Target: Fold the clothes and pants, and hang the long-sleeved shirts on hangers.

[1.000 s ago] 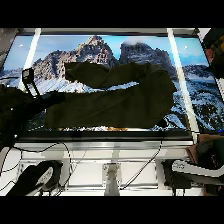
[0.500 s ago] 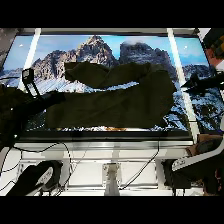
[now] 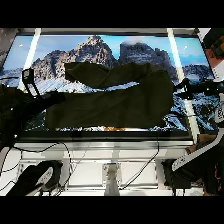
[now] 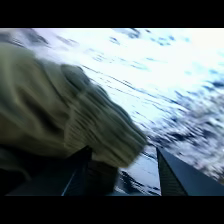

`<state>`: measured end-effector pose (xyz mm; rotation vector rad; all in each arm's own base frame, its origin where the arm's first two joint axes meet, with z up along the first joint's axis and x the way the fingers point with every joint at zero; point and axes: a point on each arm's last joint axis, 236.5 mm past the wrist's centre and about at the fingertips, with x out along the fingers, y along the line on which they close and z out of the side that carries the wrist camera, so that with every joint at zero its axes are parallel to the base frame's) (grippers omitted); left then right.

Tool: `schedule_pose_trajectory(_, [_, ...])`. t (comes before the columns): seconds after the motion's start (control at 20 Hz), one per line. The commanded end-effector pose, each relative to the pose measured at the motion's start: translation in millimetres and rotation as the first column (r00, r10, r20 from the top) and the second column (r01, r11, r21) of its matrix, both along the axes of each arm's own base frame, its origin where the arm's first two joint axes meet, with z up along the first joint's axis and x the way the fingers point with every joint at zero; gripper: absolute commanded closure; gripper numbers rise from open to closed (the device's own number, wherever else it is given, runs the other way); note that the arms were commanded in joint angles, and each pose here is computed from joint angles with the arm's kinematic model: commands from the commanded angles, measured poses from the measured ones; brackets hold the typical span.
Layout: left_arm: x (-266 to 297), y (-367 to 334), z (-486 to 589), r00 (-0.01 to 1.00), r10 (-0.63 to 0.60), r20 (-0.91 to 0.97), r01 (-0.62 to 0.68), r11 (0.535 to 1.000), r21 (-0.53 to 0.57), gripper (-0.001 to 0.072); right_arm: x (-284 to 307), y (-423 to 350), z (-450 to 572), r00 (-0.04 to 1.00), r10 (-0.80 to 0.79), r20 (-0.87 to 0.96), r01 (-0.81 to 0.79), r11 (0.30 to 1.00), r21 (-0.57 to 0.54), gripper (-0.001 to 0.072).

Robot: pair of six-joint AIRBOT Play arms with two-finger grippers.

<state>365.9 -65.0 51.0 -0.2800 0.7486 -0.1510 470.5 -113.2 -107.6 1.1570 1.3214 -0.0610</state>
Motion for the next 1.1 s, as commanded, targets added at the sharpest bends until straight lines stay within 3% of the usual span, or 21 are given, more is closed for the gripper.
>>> schedule_pose_trajectory(0.0, [0,0,0,1.000,0.000,-0.001,0.000,1.000,0.000,0.0697,11,-4,-13,0.999,-0.022,0.031,0.023,1.000,-0.011,0.0230])
schedule_pose_trajectory(0.1, [0,0,0,1.000,0.000,-0.001,0.000,1.000,0.000,0.0697,21,3,-10,0.997,-0.040,0.065,0.038,0.999,0.028,0.0265])
schedule_pose_trajectory(0.15, [0,0,0,1.000,0.000,-0.001,0.000,1.000,0.000,0.0697,24,8,-8,0.996,-0.031,0.080,0.028,0.999,0.036,0.0327])
schedule_pose_trajectory(0.25, [0,0,0,1.000,-0.001,-0.001,0.001,1.000,0.000,0.0697,28,13,-4,0.995,0.002,0.104,-0.004,1.000,0.025,0.0675])
schedule_pose_trajectory(0.45, [-1,-2,0,1.000,0.011,-0.009,-0.011,1.000,-0.020,0.0696,29,12,37,0.983,0.086,0.165,-0.083,0.996,-0.023,0.0676])
schedule_pose_trajectory(0.7, [-1,-3,-1,1.000,0.008,-0.009,-0.008,1.000,-0.019,0.0696,10,-5,143,0.943,0.241,0.228,-0.176,0.946,-0.273,0.0676])
schedule_pose_trajectory(1.05, [-1,-2,-1,1.000,0.007,-0.009,-0.007,1.000,-0.015,0.0696,-22,30,279,0.863,0.368,0.347,-0.205,0.882,-0.424,0.0676])
